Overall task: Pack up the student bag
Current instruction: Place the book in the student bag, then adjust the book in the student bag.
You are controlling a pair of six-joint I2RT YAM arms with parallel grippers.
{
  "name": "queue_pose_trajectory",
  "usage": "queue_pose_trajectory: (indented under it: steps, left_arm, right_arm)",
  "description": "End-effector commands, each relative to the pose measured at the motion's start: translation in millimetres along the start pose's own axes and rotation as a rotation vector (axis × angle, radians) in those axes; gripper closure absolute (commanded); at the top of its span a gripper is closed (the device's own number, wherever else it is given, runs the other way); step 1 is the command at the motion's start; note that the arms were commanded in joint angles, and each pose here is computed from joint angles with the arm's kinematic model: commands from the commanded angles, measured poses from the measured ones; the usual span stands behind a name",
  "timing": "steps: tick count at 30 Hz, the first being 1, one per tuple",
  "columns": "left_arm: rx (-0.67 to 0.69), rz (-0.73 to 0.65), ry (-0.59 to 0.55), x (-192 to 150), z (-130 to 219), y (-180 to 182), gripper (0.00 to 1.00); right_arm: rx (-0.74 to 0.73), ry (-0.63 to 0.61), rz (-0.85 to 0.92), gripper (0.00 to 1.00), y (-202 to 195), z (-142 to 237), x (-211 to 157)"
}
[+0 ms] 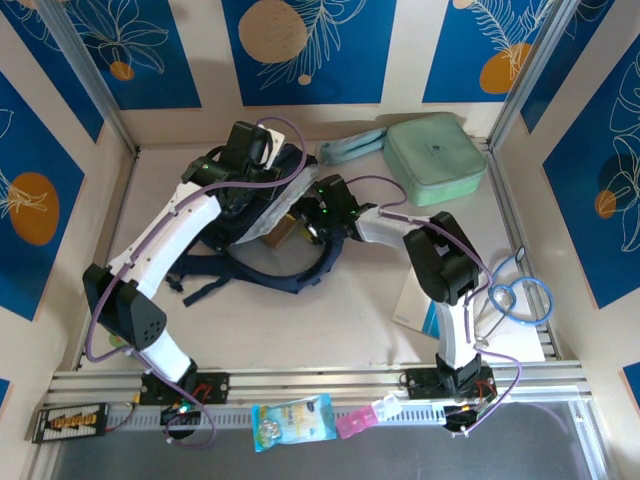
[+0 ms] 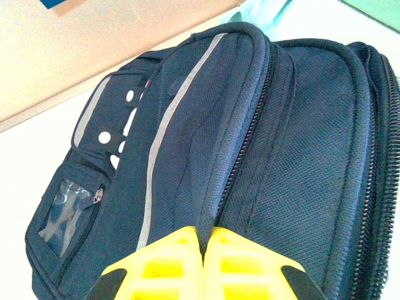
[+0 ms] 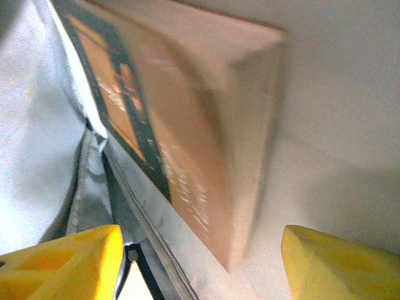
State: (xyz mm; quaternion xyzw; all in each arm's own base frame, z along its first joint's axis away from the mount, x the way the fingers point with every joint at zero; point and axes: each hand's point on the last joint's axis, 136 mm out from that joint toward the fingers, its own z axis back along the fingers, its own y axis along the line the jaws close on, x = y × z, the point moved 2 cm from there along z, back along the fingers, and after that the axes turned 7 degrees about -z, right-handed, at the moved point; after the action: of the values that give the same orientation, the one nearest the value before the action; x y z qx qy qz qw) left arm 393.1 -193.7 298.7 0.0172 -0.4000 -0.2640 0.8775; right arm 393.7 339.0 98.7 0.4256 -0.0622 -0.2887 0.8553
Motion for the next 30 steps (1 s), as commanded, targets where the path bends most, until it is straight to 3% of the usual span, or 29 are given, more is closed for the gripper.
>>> queue_pose_trajectory:
  steps: [1,8,20,30]
  left_arm:
    - [0.008,0.057,-0.149,39.0,22.0,10.1,1.00]
    - [0.007,0.063,-0.151,39.4,22.0,10.8,1.00]
    - [-0.099,0.056,-0.143,37.1,15.5,-7.1,1.00]
    - [-0.124,0.079,-0.142,36.0,7.9,-12.7,1.00]
  right_arm:
    - [-0.064,0.003,0.019,0.33,-4.0,25.4,-8.4]
    - [-0.081,0.018,0.041,0.57,-9.0,10.0,-6.8]
    - [-0.137,0.002,0.083,0.69,-12.2,-25.7,-6.7]
    - [0.030,-0.001,0.067,0.74,24.0,-59.7,-11.1]
